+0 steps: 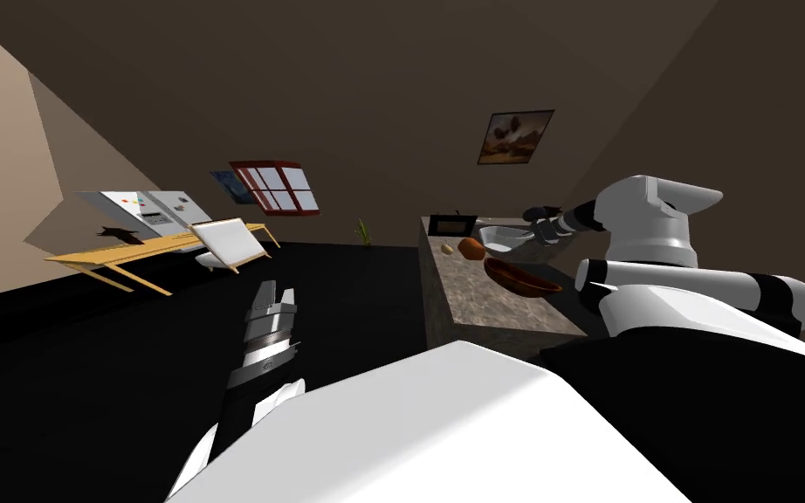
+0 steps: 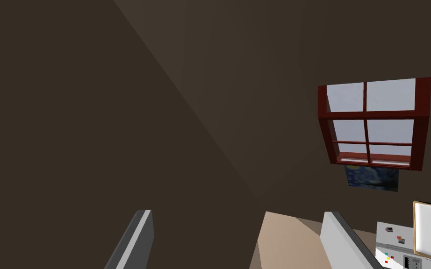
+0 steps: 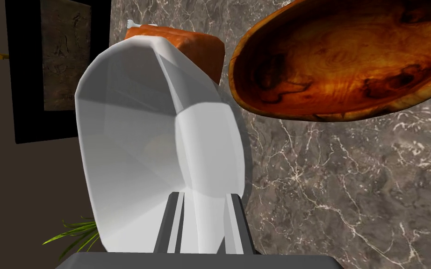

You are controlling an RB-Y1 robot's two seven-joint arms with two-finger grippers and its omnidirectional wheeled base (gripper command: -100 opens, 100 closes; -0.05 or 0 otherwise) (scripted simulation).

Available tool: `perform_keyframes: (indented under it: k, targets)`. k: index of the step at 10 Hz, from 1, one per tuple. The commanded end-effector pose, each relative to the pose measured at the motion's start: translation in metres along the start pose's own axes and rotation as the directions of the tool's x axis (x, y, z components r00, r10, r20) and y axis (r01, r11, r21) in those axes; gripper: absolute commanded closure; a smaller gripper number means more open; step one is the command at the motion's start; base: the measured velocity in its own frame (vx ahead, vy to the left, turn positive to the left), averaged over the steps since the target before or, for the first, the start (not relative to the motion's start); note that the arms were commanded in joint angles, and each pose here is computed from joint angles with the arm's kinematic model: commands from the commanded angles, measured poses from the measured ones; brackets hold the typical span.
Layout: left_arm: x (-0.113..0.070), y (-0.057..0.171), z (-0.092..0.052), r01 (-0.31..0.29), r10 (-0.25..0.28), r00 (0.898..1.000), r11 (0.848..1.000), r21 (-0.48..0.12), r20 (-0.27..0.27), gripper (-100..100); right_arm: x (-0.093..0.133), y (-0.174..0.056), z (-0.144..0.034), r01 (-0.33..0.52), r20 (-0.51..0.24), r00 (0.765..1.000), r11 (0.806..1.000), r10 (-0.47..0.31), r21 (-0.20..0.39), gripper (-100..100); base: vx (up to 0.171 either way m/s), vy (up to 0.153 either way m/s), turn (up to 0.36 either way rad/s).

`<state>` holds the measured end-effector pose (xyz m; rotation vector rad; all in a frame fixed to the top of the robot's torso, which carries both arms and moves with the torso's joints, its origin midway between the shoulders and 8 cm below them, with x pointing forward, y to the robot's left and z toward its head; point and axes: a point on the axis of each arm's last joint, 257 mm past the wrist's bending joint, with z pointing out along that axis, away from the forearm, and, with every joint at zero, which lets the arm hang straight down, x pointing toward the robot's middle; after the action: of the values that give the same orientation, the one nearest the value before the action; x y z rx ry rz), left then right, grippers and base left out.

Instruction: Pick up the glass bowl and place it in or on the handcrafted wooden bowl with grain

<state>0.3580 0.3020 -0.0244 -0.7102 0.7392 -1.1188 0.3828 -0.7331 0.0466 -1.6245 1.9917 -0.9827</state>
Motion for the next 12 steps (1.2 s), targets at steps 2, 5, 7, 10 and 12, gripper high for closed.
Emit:
perform_keyframes:
  k: [2, 5, 7, 10, 12]
  targets:
    - [0.0, 0.0, 0.0, 0.0, 0.0, 1.0, 1.0, 0.0, 0.0, 0, 0.015, 0.004, -0.003, -0.08, -0.026, 0.997, 0.997, 0.079, -0.015, 100, -0.114, -0.074, 0.181]
    - [0.0, 0.0, 0.0, 0.0, 0.0, 1.0, 1.0, 0.0, 0.0, 0, 0.027, 0.013, -0.003, -0.128, -0.063, 0.99, 0.991, 0.125, -0.04, 100, -0.126, -0.073, 0.219]
    - [0.0, 0.0, 0.0, 0.0, 0.0, 1.0, 1.0, 0.0, 0.0, 0, 0.035, 0.02, -0.003, -0.175, -0.083, 0.982, 0.983, 0.17, -0.056, 100, -0.128, -0.082, 0.17]
    - [0.0, 0.0, 0.0, 0.0, 0.0, 1.0, 1.0, 0.0, 0.0, 0, 0.044, 0.034, -0.001, -0.259, -0.107, 0.963, 0.962, 0.249, -0.086, 100, -0.111, -0.079, 0.201]
    - [0.0, 0.0, 0.0, 0.0, 0.0, 1.0, 1.0, 0.0, 0.0, 0, 0.049, 0.043, 0.0, -0.295, -0.127, 0.951, 0.949, 0.282, -0.108, 100, -0.109, -0.077, 0.171]
